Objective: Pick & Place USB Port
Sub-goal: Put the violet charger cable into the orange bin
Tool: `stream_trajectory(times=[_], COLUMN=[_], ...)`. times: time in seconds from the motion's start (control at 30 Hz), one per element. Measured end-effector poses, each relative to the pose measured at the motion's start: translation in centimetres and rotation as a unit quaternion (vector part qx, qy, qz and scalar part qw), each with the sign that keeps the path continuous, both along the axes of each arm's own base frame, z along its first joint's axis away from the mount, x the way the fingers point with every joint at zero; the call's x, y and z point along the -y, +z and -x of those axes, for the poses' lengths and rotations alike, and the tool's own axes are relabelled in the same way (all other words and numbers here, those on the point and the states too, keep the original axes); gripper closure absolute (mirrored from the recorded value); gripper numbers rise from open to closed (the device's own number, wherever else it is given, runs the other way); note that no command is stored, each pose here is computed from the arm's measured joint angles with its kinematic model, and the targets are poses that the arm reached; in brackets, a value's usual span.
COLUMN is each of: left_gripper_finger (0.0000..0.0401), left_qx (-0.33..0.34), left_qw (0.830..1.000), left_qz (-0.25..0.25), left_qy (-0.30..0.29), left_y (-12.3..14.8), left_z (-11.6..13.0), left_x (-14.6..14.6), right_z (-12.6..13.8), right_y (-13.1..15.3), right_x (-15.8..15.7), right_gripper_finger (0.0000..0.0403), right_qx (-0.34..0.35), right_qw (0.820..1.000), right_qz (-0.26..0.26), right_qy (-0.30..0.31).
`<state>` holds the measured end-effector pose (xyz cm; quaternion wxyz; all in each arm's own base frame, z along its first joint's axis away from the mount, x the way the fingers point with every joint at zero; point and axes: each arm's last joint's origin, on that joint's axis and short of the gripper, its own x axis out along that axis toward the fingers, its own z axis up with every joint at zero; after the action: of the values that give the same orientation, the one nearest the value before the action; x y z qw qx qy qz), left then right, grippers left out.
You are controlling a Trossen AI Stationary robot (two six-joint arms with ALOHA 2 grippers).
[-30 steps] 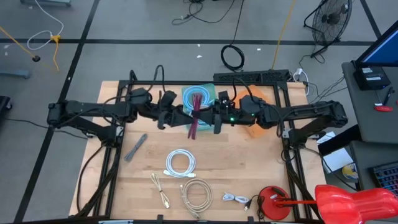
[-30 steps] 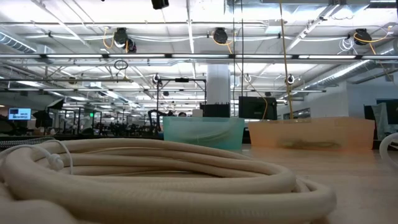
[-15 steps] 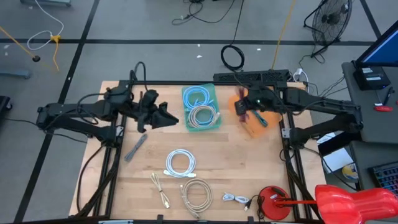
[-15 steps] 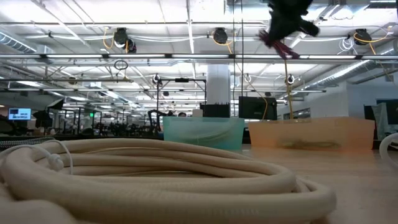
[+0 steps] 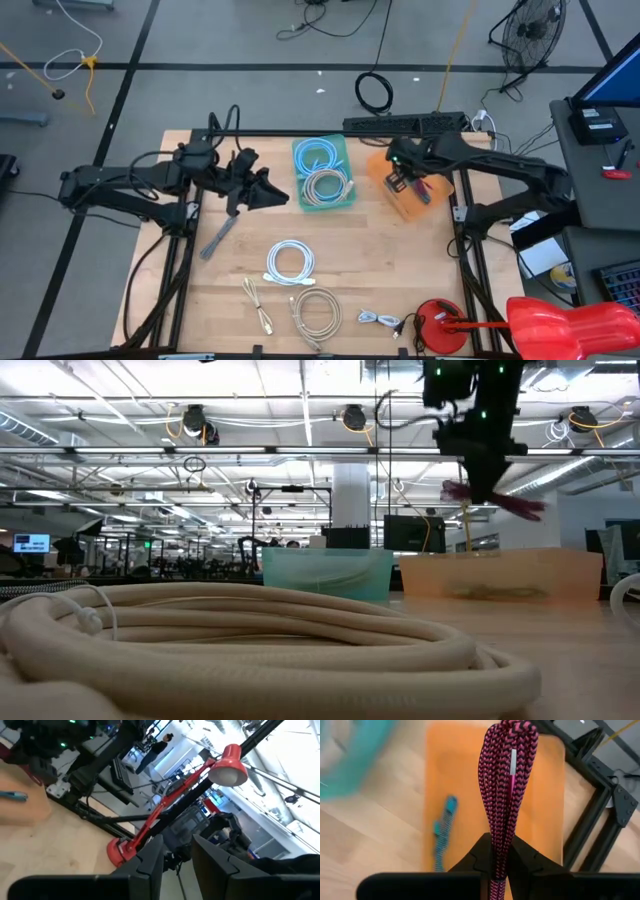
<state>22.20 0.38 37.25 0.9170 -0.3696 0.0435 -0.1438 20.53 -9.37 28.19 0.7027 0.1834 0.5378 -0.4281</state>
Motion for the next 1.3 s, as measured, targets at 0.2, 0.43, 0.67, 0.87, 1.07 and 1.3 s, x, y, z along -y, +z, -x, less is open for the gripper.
stream_trajectory(times=[0.2, 0.43, 0.67, 0.87, 1.07, 1.3], left_gripper_finger=[0.0300, 0.0299, 0.0299, 0.0299, 0.0299, 0.0299], left_qx=[-0.006, -0.011, -0.014, -0.015, -0.029, -0.031], left_qw=[1.000, 1.000, 1.000, 1.000, 0.999, 0.999], left_qz=[0.002, 0.002, 0.002, 0.005, 0.011, 0.017], left_qy=[-0.011, -0.008, 0.001, 0.002, 0.014, 0.015], left_y=[-0.1, -0.2, -0.3, -0.3, -0.5, -0.5], left_z=[0.0, 0.0, -0.1, -0.1, -0.1, -0.1], left_x=[0.7, 1.5, 1.5, 1.4, 1.4, 1.4], right_z=[1.6, 4.2, 4.0, 3.2, 2.9, 3.7], right_y=[-4.6, -7.6, -8.6, -8.5, -8.4, -8.4], right_x=[0.6, 1.3, 1.8, 2.2, 2.8, 3.8], right_gripper_finger=[0.0382, 0.0382, 0.0382, 0.0382, 0.0382, 0.0382], right_qx=[-0.096, -0.143, -0.141, -0.119, -0.097, -0.102], right_qw=[0.995, 0.988, 0.989, 0.991, 0.993, 0.994], right_qz=[-0.025, -0.049, -0.039, -0.016, 0.000, -0.003], right_qy=[-0.010, -0.035, 0.036, 0.067, 0.062, 0.042])
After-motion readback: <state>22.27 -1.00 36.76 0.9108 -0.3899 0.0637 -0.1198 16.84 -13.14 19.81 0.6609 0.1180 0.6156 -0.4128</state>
